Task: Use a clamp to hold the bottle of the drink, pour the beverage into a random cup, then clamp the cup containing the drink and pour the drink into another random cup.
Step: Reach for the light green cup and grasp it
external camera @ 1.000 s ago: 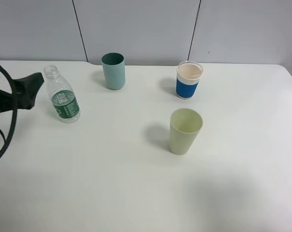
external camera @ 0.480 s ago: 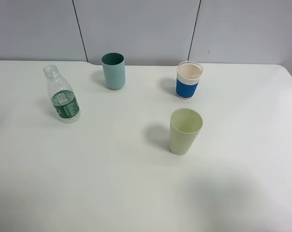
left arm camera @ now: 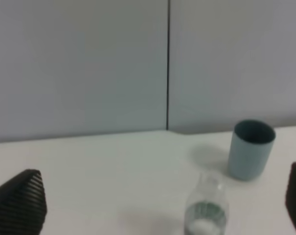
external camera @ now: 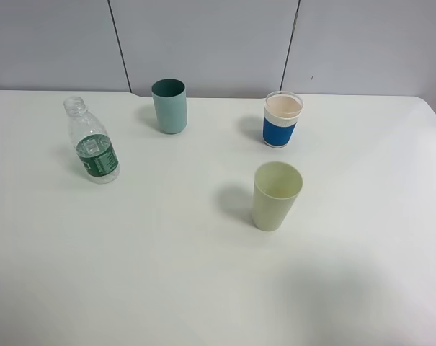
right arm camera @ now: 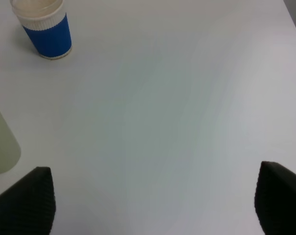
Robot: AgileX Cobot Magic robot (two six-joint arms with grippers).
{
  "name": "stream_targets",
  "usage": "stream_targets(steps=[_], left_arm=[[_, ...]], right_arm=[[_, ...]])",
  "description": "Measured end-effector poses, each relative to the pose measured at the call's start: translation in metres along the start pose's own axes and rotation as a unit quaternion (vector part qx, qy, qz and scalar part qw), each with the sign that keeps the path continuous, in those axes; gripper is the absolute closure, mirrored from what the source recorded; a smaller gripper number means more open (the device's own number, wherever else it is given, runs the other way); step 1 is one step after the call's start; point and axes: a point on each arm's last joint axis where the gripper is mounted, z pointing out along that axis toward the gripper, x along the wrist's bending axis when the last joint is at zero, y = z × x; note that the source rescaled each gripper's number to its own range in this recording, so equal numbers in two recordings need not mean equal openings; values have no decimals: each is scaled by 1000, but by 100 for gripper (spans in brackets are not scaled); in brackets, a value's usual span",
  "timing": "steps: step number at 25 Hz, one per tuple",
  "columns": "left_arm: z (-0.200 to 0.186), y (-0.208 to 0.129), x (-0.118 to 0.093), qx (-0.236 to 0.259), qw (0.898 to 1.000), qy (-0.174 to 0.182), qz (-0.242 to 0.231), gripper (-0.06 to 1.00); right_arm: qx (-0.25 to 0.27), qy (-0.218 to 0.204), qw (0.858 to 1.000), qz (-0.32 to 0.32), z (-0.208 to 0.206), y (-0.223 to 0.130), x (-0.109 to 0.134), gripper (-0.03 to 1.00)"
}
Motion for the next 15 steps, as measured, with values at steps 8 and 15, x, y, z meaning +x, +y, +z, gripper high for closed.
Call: stream_targets(steps=[8,15], left_arm=[[-46,-14,7,37,998,56,-5,-5],[-81,-38,7,87,990,113,-24,-5]], right_arm=[[0,0,1000,0,0,0,0,46],[0,0,1000,0,0,0,0,46]])
